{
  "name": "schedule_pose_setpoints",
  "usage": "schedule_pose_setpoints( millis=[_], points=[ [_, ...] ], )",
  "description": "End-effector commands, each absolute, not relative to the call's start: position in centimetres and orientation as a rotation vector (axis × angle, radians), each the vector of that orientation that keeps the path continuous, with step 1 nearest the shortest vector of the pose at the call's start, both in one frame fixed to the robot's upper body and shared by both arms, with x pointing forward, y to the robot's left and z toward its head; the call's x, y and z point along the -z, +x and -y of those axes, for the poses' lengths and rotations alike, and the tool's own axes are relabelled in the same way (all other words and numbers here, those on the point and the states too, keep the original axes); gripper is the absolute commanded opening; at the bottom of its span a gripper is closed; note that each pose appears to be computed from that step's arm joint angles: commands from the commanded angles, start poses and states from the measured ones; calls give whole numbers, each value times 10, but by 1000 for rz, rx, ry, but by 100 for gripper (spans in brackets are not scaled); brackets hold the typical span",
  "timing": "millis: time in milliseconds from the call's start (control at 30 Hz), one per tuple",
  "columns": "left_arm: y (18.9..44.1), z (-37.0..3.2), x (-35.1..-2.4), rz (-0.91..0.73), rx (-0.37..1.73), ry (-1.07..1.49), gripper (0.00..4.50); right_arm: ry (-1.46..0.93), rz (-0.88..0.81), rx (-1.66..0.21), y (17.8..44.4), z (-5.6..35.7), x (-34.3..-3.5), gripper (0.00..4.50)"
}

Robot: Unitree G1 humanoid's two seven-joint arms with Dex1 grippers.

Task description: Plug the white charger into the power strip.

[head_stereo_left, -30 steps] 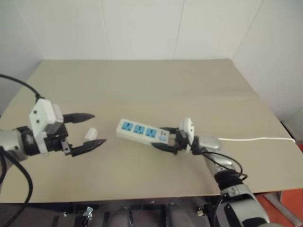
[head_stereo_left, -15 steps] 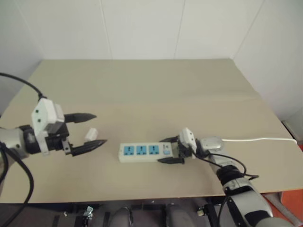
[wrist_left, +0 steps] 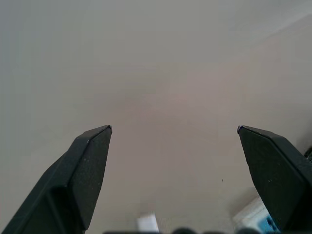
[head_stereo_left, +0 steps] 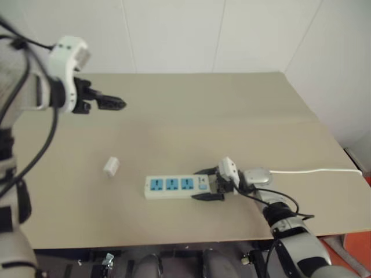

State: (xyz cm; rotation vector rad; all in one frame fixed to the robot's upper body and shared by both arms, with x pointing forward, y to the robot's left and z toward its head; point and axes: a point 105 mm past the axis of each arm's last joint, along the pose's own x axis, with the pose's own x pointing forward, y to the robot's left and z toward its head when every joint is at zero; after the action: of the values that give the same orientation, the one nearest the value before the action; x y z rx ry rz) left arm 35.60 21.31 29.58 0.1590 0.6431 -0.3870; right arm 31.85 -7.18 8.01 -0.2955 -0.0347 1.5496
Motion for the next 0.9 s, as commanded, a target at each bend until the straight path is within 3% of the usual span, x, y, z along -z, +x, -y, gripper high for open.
schedule_pose_setpoints(
  millis=[33,167,433,900],
  points=[
    [357,-225,-290,-805,293,139,450,-291,-5,-1554,313,70,-71,345],
    [351,-222,-276,-951,308,186,450,-285,-8,-1542,310,71,-70,345],
    [346,-230,-215,-1208,275,186,450,-282,-22,-1535,304,72,-68,345],
    [370,-241,-180,-1248,173,222,450,-263,-32,-1510,300,70,-70,345]
  ],
)
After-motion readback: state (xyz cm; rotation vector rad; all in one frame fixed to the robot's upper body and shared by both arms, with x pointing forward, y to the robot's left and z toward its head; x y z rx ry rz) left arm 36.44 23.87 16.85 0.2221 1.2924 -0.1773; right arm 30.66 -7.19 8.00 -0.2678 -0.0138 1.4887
